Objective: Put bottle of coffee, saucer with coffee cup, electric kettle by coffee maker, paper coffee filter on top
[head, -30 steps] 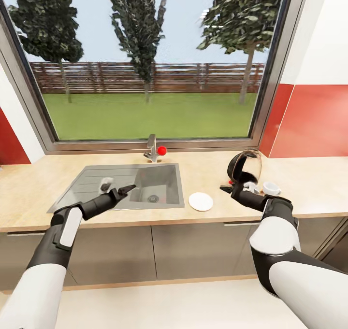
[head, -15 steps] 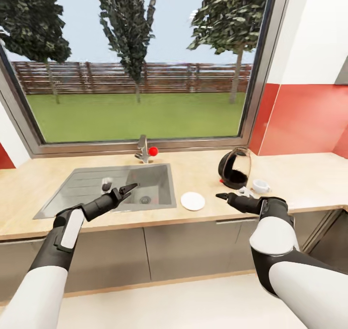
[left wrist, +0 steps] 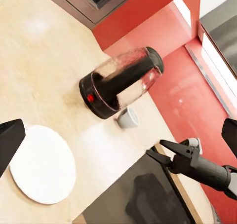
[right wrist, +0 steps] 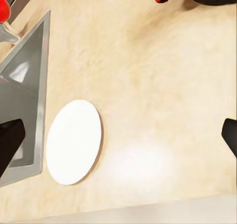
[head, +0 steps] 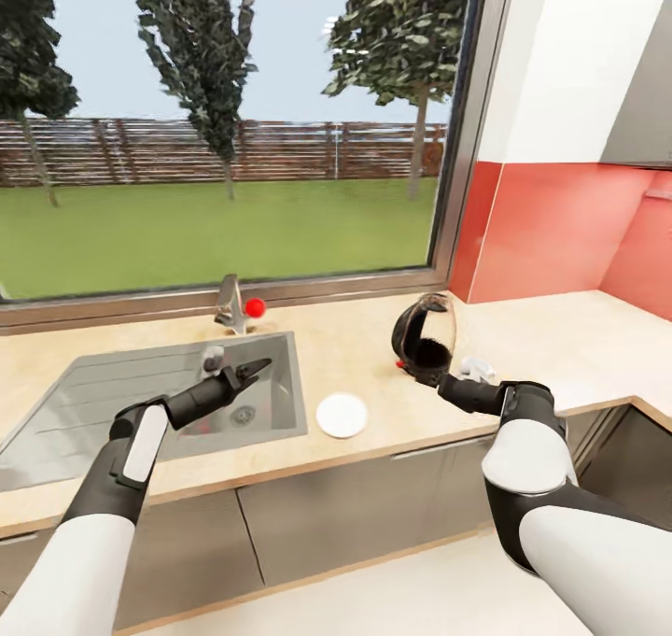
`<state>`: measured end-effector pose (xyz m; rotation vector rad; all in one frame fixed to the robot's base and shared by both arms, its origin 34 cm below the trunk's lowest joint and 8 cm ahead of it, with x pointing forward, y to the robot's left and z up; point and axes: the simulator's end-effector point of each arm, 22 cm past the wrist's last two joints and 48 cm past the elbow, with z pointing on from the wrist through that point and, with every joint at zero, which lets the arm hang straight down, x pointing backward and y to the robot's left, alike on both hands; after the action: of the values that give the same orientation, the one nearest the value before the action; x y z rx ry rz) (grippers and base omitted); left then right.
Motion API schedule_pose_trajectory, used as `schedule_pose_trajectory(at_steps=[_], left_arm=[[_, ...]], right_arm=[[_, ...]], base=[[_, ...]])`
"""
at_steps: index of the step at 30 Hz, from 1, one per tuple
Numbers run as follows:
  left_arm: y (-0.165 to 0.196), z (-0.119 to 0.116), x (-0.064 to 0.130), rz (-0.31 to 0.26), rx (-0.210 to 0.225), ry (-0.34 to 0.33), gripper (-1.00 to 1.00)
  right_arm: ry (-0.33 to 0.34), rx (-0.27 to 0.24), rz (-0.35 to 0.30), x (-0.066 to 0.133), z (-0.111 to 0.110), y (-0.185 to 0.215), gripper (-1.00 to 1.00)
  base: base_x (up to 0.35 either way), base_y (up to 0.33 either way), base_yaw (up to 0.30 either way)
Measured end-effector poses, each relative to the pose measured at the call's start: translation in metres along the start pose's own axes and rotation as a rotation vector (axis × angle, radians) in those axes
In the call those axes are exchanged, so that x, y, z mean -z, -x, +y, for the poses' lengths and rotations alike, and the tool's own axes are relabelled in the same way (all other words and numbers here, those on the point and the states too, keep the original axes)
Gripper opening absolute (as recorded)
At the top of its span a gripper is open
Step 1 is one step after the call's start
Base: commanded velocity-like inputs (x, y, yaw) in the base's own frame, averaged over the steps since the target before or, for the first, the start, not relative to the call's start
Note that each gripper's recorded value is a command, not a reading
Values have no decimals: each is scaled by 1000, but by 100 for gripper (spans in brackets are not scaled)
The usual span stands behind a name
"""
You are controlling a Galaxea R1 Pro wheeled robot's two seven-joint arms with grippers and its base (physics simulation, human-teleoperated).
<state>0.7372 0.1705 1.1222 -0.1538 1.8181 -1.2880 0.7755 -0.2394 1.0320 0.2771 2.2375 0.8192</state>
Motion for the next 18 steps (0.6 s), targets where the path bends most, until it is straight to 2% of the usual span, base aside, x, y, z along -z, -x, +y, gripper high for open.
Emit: schedule_pose_trajectory(at_steps=[4, 14, 16, 18], left_arm=[[-1, 3, 0, 4, -1, 8, 100], [-2, 10, 3, 1, 2, 25, 100], [-5, 15, 5, 5, 11, 32, 100], [-10, 21, 7, 12, 25, 43, 100]], right_arm=[[3, -2, 2, -1, 0, -1, 100], [33, -1, 29, -10, 10, -10, 100], [55, -2, 49, -16, 18, -17, 100], [103, -3, 93, -29, 35, -33, 100]], base=[[145, 0, -8], [12, 0, 0], [156, 0, 0], [303, 0, 0]])
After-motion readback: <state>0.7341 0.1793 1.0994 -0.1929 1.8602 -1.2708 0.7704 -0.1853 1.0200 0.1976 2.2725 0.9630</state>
